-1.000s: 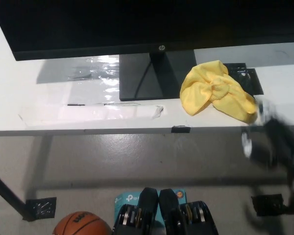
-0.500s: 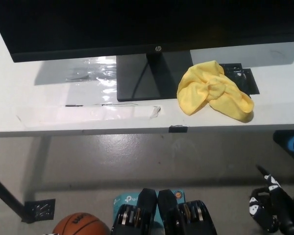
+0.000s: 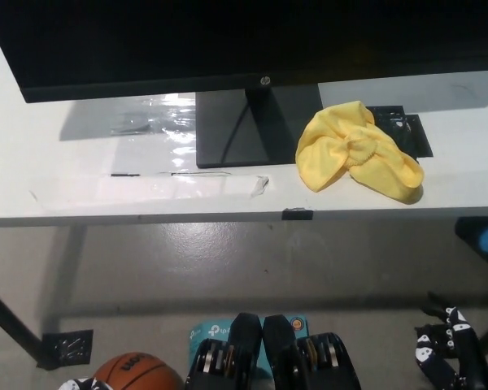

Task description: The robot uses its right hand to pick up the cloth kept in the middle of the desk and use it to wipe the monitor in the middle of the desk by swiping its screen twice

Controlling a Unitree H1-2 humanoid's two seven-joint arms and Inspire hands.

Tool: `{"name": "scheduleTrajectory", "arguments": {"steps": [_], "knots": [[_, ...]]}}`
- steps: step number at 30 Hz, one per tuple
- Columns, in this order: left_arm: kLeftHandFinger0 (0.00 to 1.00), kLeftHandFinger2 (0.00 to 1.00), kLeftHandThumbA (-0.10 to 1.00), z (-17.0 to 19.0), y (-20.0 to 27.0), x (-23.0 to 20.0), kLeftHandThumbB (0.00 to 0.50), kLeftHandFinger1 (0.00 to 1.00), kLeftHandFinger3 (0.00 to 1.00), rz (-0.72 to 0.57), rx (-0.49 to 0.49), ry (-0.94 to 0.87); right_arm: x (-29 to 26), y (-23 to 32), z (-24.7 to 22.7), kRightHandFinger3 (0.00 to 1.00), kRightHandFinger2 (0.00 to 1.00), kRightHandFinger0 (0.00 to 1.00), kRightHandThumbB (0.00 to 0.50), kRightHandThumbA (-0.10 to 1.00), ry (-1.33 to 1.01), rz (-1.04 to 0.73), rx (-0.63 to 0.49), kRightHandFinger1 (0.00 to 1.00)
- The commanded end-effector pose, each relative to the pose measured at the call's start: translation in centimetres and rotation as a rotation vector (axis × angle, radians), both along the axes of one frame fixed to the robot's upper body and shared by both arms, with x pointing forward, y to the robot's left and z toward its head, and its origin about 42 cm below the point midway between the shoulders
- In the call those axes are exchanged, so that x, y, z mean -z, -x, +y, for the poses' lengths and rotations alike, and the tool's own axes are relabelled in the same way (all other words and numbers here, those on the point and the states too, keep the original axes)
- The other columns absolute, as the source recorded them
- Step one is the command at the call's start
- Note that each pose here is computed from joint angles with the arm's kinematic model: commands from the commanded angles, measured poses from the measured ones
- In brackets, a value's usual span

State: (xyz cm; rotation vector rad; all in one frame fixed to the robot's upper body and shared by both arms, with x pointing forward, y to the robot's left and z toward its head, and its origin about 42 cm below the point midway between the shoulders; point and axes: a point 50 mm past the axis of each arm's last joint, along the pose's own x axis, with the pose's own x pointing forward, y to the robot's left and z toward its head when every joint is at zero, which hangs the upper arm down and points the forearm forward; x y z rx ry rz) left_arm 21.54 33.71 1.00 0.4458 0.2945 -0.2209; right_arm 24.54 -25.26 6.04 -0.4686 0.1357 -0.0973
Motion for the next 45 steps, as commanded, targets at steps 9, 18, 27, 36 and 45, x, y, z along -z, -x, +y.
{"name": "scheduleTrajectory", "arguments": {"steps": [9, 18, 27, 36, 45], "knots": [[0.0, 0.04, 0.73, 0.6, -0.6, -0.7, 0.5, 0.0, 0.1, -0.057, 0.003, 0.015, -1.4, -1.0, 0.4, 0.95, 0.76, 0.39, 0.208, 0.02, -0.066, -0.112, -0.025, 0.55], [0.0, 0.01, 0.73, 0.5, -0.6, -0.8, 0.5, 0.0, 0.06, -0.053, 0.006, 0.009, -1.3, -1.1, 0.4, 0.96, 0.81, 0.38, 0.197, 0.04, -0.064, -0.081, -0.049, 0.57], [0.0, 0.02, 0.72, 0.3, -0.9, -0.6, 0.5, 0.0, 0.07, -0.056, -0.002, 0.024, -1.4, -1.5, 0.2, 0.92, 0.78, 0.35, 0.187, 0.01, -0.047, -0.085, -0.065, 0.53], [0.0, 0.02, 0.74, 0.3, -0.8, -0.6, 0.5, 0.0, 0.07, -0.046, -0.007, 0.011, -1.5, -1.7, 0.1, 0.91, 0.78, 0.35, 0.174, -0.05, -0.039, -0.078, -0.065, 0.52], [0.0, 0.01, 0.72, 0.3, -0.8, -0.8, 0.5, 0.0, 0.06, -0.03, -0.015, 0.008, -1.4, -1.8, 0.0, 0.92, 0.82, 0.39, 0.17, -0.05, -0.036, -0.08, -0.067, 0.6]]}}
